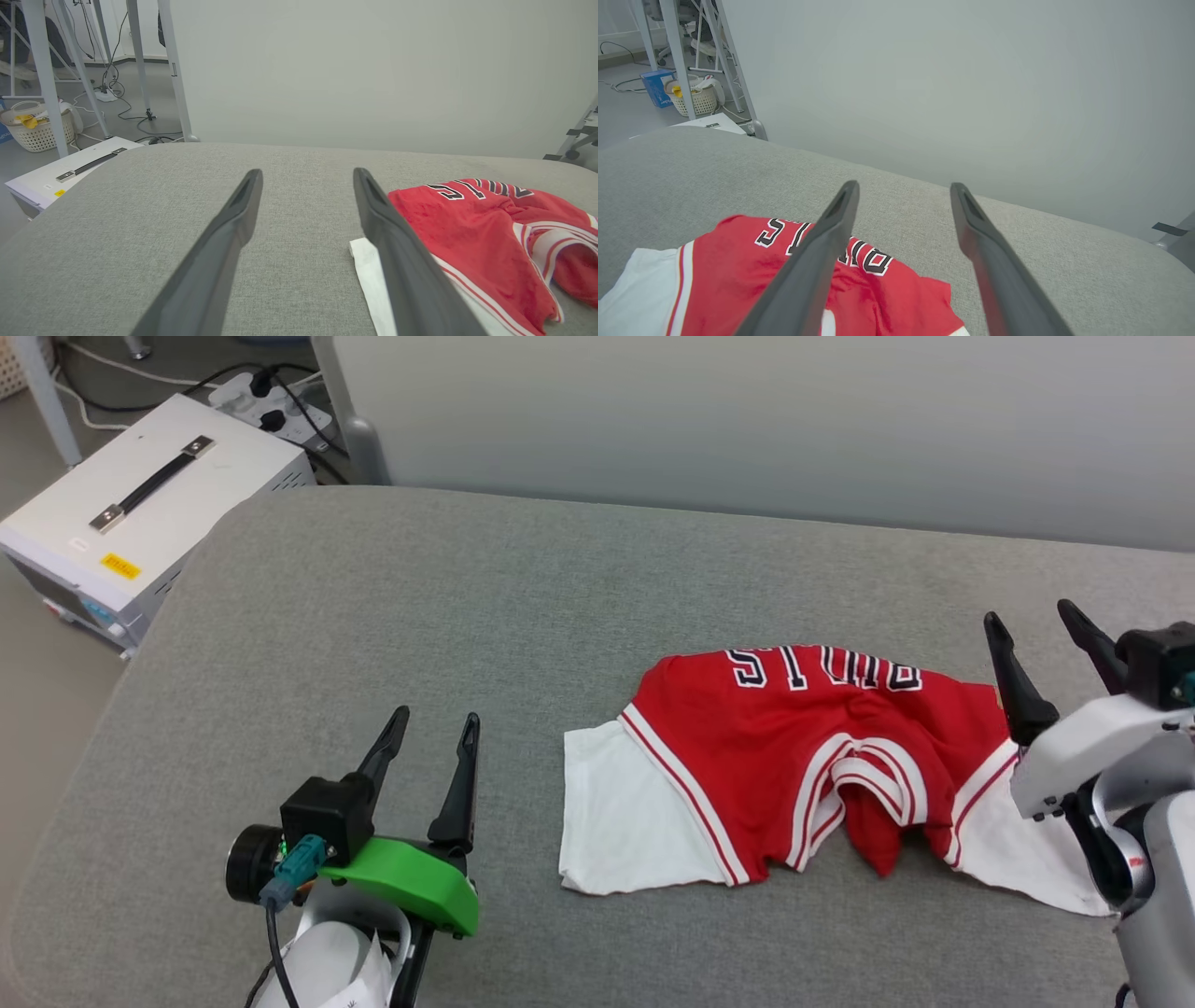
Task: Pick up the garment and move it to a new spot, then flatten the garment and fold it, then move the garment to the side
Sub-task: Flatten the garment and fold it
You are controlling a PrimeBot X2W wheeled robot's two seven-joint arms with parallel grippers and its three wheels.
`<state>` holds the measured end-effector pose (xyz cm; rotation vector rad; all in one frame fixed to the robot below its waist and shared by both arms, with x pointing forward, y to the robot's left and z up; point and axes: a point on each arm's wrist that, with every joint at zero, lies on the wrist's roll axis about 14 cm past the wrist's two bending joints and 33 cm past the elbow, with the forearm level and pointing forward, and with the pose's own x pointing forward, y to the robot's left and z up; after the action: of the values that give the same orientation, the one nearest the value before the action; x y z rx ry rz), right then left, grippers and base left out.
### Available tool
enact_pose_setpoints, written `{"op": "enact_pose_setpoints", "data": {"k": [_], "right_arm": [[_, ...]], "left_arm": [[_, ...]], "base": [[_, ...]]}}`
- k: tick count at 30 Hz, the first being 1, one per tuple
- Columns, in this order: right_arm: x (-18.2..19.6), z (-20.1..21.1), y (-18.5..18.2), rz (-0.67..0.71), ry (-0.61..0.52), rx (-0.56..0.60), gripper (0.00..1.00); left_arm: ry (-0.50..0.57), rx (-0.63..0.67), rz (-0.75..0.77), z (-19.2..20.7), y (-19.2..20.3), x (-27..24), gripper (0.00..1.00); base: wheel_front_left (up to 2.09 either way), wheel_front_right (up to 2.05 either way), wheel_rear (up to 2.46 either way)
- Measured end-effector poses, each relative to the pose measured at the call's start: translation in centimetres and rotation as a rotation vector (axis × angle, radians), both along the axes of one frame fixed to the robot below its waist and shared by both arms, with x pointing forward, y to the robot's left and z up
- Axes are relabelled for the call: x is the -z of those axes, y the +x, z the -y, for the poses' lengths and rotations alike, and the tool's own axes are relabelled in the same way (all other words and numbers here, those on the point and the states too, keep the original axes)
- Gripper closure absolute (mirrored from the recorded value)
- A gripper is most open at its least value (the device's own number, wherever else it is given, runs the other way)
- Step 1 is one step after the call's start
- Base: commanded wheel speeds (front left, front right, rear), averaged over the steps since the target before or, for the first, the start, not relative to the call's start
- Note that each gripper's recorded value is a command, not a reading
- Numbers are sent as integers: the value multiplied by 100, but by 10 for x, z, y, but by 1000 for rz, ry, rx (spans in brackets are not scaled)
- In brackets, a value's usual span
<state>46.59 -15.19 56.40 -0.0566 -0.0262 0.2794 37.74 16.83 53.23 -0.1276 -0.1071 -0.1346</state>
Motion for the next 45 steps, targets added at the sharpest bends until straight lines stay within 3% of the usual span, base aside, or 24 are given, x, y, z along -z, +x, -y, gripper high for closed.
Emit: {"op": "enact_pose_setpoints", "data": {"k": [9, 14, 21, 29, 33, 45], "right_arm": [[-15, 25, -60, 135, 115, 82, 0], [-8, 35, -83, 138, 164, 143, 0], [-7, 42, -91, 137, 131, 181, 0], [-7, 57, -91, 129, 122, 232, 0], [-1, 63, -91, 109, 115, 256, 0], [19, 76, -91, 50, 118, 313, 0]], "left_arm": [[-40, 41, 46, 17, 1, -12, 0], [-53, 67, 20, 26, -5, -2, 0], [-87, 103, -8, 37, -3, 7, 0], [-1, 196, -362, 56, 7, 57, 0], [92, 271, -620, 69, -6, 93, 0], [235, 286, -877, 64, -22, 144, 0]], "base": [[0, 0, 0], [0, 0, 0], [0, 0, 0], [0, 0, 0], [0, 0, 0], [0, 0, 0]]}}
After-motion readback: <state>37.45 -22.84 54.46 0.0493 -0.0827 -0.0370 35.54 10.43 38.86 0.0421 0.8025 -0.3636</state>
